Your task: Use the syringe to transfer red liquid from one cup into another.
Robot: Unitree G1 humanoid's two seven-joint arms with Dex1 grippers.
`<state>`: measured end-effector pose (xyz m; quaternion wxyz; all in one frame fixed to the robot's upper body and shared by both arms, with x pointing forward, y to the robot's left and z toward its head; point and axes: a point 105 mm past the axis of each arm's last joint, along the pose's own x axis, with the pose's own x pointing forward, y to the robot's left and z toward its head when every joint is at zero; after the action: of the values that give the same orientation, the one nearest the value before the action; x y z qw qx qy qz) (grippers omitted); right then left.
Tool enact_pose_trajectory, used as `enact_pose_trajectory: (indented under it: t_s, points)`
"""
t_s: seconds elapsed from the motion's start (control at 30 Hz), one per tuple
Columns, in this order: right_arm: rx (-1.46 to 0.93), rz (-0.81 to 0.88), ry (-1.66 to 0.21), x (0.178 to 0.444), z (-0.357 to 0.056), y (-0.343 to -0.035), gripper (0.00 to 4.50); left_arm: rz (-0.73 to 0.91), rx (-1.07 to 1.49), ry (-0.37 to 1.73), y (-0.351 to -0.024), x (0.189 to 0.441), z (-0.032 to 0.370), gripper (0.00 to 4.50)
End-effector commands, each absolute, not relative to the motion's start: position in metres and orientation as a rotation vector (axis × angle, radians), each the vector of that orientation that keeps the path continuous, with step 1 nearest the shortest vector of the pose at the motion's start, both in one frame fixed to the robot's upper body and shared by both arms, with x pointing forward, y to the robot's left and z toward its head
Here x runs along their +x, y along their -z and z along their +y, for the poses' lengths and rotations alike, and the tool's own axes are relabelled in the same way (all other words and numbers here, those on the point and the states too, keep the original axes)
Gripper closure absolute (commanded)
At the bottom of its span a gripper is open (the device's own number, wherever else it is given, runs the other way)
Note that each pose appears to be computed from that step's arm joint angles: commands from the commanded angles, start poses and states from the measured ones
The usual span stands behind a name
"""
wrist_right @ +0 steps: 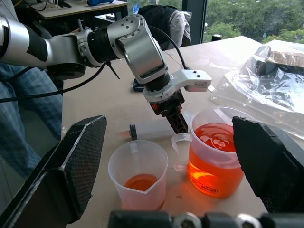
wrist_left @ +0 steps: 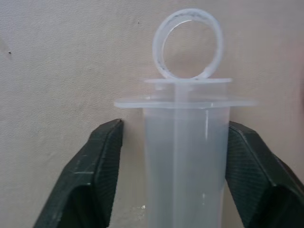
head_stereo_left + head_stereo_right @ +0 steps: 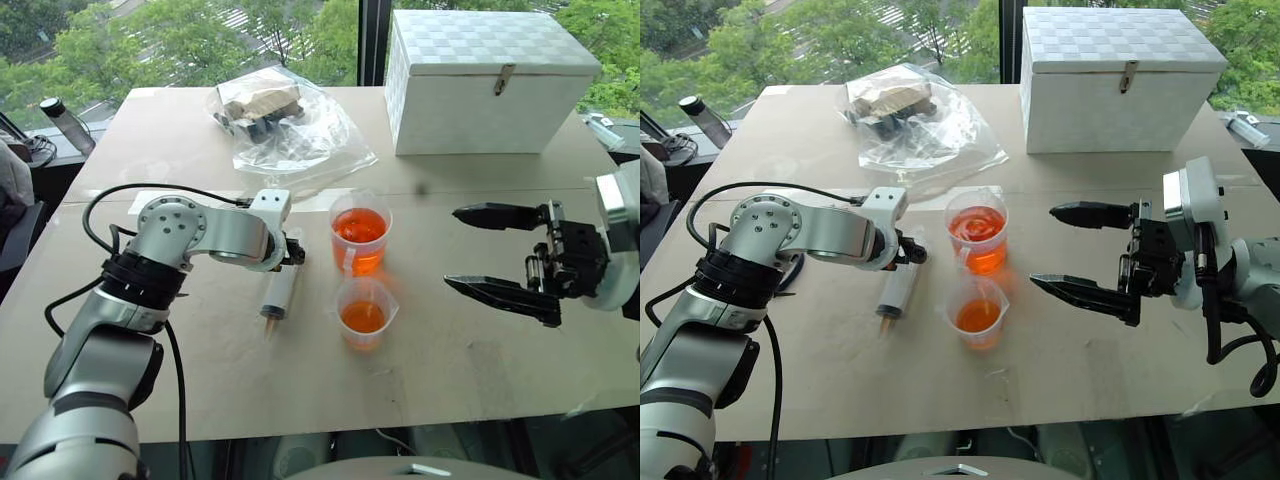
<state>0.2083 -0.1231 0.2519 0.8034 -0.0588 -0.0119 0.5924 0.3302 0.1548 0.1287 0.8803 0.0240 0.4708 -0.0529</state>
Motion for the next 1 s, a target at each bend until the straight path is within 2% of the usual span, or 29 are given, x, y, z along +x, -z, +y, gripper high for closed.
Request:
enact_pose_trajectory:
  t_s: [0.03, 0.2, 0.43, 0.63, 0.73, 0.83, 1.0]
  points:
    - [-0.145, -0.072, -1.269, 0.202, -0.124, -0.26, 0.0, 0.975, 0.043, 0.119, -0.13, 0.331, 0.152, 3.01]
    - [-0.144, -0.056, -1.269, 0.202, -0.127, -0.259, 0.0, 0.88, 0.067, 0.009, -0.145, 0.339, 0.173, 3.08]
    - [-0.176, 0.073, -1.299, 0.199, -0.131, -0.25, 0.0, 0.673, 0.027, -0.082, -0.186, 0.349, 0.195, 3.08]
    - [-0.137, 0.014, -1.296, 0.209, -0.129, -0.265, 0.0, 0.282, 0.032, -0.063, -0.272, 0.361, 0.196, 3.08]
    - [-0.091, -0.044, -1.284, 0.219, -0.125, -0.277, 0.0, 0.077, -0.008, 0.035, -0.312, 0.365, 0.181, 3.08]
    - [-0.035, -0.098, -1.208, 0.24, -0.126, -0.293, 0.0, -0.126, -0.024, 0.238, -0.351, 0.359, 0.155, 3.08]
    - [0.05, -0.213, -1.12, 0.263, -0.124, -0.322, 0.0, -0.365, -0.04, 0.563, -0.383, 0.338, 0.119, 3.08]
